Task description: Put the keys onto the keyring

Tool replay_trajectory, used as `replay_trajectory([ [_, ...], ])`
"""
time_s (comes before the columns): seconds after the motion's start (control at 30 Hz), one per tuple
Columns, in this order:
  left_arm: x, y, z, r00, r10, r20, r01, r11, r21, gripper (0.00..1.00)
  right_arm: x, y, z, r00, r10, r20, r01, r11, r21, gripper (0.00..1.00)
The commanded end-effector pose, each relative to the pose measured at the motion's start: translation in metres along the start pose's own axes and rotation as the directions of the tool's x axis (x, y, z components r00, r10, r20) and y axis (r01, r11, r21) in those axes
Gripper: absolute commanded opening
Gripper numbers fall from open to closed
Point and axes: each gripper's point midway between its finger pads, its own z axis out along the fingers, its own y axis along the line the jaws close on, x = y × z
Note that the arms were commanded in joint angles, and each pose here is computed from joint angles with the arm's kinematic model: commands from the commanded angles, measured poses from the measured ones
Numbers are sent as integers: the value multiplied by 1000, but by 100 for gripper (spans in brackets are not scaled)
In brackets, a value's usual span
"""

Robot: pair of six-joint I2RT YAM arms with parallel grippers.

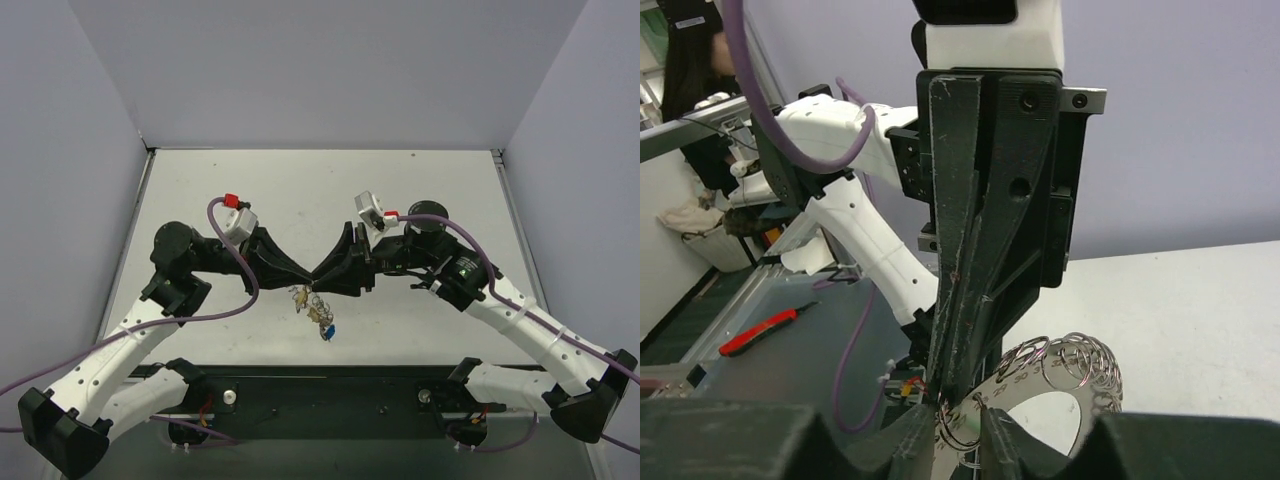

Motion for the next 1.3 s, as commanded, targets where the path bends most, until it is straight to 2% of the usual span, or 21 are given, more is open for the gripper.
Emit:
replay_trajectory([
  [0.0, -18, -10, 1, 996, 82, 38, -83, 996, 31, 0, -30, 4, 2, 994, -86, 66, 87, 996, -15, 20],
  [0.03, -18, -10, 1, 996, 83, 39, -85, 996, 32, 0, -30, 4, 2, 994, -85, 67, 87, 996, -15, 13],
  [0.13, -18, -11, 1, 996, 83, 40, -85, 996, 32, 0, -30, 4, 1, 994, -87, 66, 88, 996, -12, 4],
  [0.23, -19, -11, 1, 995, 86, 44, -87, 996, 27, 0, -29, 5, 1, 994, -90, 63, 91, 996, -14, 3],
  [0.3, -19, -10, 1, 995, 89, 46, -90, 996, 23, 0, -28, 7, 0, 994, -95, 60, 97, 995, -23, 9],
  [0.33, -20, -11, 1, 995, 92, 46, -93, 995, 23, 0, -28, 6, -1, 993, -101, 61, 103, 995, -18, 24],
  [0.43, -20, -10, 1, 995, 89, 45, -90, 996, 19, 0, -25, 7, -4, 991, -116, 63, 117, 993, -6, 48],
  [0.53, -20, -10, 1, 995, 91, 45, -92, 996, 22, 0, -23, 7, -5, 991, -122, 61, 122, 993, -1, 55],
  [0.93, -22, -16, 1, 995, 83, 45, -86, 995, 46, 0, -12, 2, -5, 991, -127, 33, 126, 992, 13, 62],
  [1.27, -23, -22, 0, 996, 68, 51, -72, 994, 79, 0, -11, 6, -8, 991, -131, 35, 132, 991, -6, 52],
])
